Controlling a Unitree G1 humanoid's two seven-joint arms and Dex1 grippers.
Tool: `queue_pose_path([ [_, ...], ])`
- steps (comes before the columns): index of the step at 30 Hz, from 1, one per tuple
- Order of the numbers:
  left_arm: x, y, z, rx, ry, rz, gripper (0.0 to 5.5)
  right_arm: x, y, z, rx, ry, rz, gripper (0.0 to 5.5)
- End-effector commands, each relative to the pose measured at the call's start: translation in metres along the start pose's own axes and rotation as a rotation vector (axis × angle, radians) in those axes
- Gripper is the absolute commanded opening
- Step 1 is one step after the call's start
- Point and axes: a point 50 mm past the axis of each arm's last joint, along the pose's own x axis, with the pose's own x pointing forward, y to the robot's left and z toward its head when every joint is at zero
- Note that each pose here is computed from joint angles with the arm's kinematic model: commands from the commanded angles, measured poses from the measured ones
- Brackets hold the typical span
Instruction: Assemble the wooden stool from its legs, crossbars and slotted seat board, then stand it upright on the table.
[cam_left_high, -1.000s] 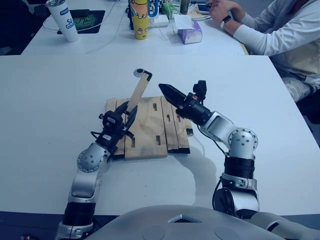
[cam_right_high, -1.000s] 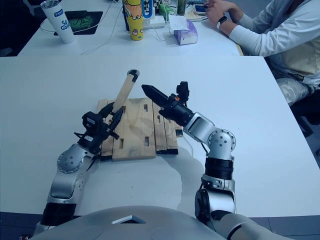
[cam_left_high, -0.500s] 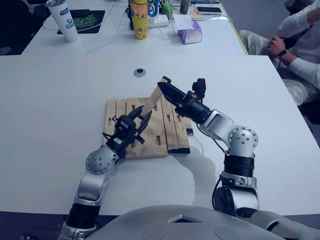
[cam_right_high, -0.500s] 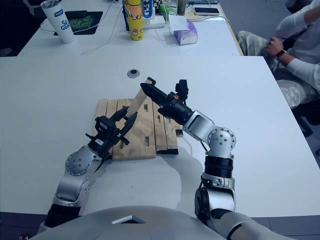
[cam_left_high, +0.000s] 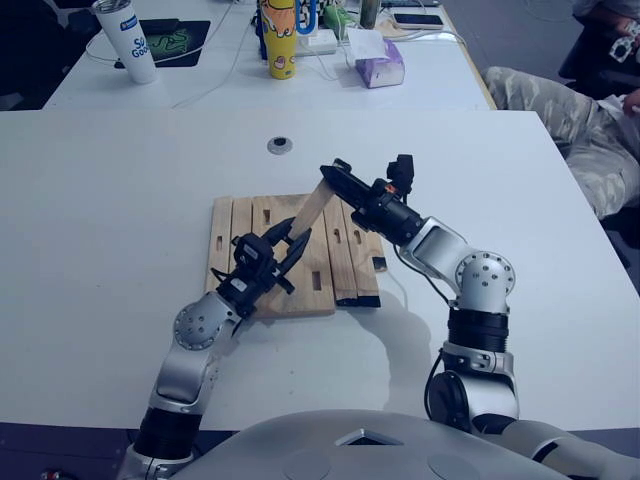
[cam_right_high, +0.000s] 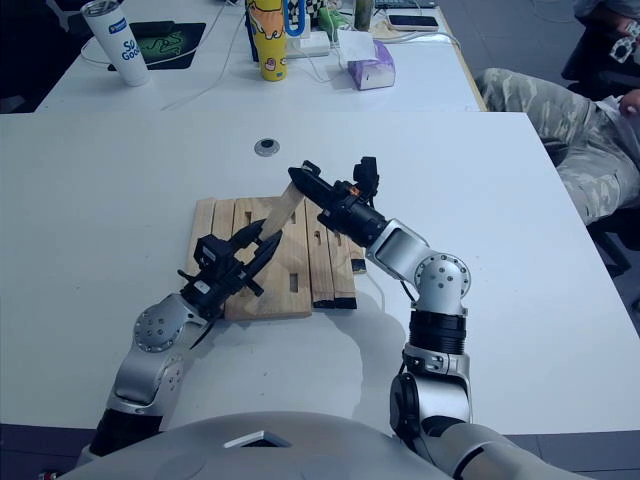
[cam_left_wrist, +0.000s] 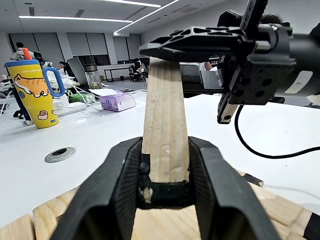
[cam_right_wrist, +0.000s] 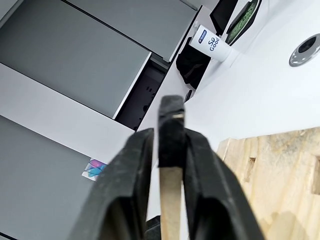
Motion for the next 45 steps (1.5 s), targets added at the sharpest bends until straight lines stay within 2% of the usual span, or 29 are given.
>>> queue_pose_path([
  [1, -0.002, 0.001, -0.004, -0.042, 0.030, 0.005, 1.33, 0.004, 0.008, 0.004, -0.016, 0.002, 0.045, 0.41],
  [10, -0.003, 0.001, -0.005, -0.100, 0.053, -0.010, 1.33, 0.004, 0.008, 0.006, -0.018, -0.009, 0.051, 0.40],
  [11, -0.003, 0.002, -0.005, -0.096, 0.052, -0.009, 1.70, 0.004, 0.008, 0.006, -0.019, -0.012, 0.050, 0.40],
  [15, -0.003, 0.008, -0.002, -0.088, 0.033, 0.041, 2.29, 0.003, 0.006, 0.010, -0.046, -0.052, 0.026, 0.40],
  [19, -0.008, 0.029, 0.009, -0.122, -0.053, 0.220, 2.95, -0.015, 0.002, 0.029, -0.267, -0.238, -0.151, 0.40],
  [24, -0.022, 0.048, 0.019, -0.259, -0.163, 0.381, 2.98, -0.045, 0.002, 0.031, -0.438, -0.356, -0.320, 0.40],
  [27, -0.024, 0.048, 0.016, -0.240, -0.123, 0.396, 2.63, -0.042, 0.002, 0.017, -0.479, -0.332, -0.345, 0.40],
  [37, -0.029, 0.056, 0.020, -0.207, -0.028, 0.418, 0.95, -0.037, -0.002, -0.022, -0.400, -0.360, -0.433, 0.40],
  [45, -0.024, 0.061, 0.022, -0.198, 0.018, 0.391, 0.92, -0.034, -0.016, -0.031, -0.323, -0.472, -0.502, 0.40],
])
